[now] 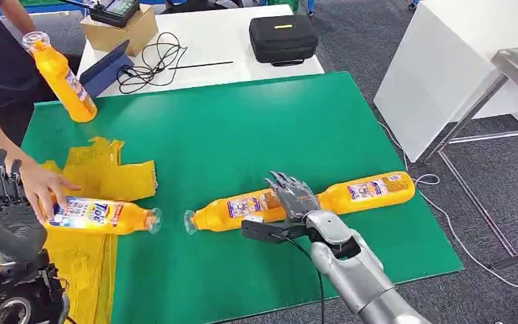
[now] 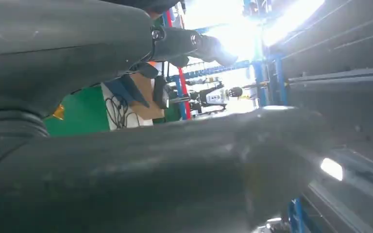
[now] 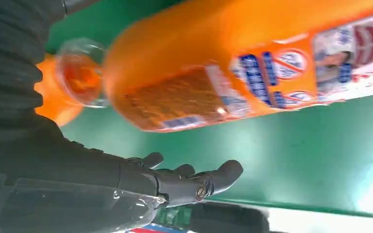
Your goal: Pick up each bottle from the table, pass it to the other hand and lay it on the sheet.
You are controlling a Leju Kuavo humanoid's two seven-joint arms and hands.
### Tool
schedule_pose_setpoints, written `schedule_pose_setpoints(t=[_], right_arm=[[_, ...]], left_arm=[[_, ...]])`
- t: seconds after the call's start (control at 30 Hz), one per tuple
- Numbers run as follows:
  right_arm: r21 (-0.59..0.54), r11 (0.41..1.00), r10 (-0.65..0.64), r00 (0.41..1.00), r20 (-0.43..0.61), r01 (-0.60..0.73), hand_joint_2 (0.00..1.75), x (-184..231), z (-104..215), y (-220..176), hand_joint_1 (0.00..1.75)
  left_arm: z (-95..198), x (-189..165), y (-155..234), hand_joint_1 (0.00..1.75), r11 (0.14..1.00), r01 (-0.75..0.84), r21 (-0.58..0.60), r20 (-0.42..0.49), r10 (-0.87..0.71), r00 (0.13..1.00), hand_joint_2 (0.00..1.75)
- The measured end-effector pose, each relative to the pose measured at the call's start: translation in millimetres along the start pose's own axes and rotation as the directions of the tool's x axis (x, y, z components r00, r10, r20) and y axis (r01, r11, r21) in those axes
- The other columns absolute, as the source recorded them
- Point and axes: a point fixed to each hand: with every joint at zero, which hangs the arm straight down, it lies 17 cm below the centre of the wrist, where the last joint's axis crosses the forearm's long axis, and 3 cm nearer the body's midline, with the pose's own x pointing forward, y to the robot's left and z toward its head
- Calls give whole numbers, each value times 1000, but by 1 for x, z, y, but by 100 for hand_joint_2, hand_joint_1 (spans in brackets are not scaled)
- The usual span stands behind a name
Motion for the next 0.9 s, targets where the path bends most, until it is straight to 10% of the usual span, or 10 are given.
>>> schedule_pose_setpoints(t=[0.57, 0.6, 0.9], right_arm=[[163, 986, 24, 999, 27, -28, 175, 30, -37, 44, 0], [179, 983, 30, 999, 26, -34, 175, 31, -37, 48, 157], [271, 955, 139, 990, -33, -125, 175, 12, -35, 68, 175]], left_arm=[[-3, 23, 1, 0, 998, -54, 30, 55, 52, 997, 0], [-3, 23, 1, 0, 998, -60, 29, 55, 59, 997, 0], [-6, 25, 0, 0, 996, -82, 39, 60, 80, 995, 0]])
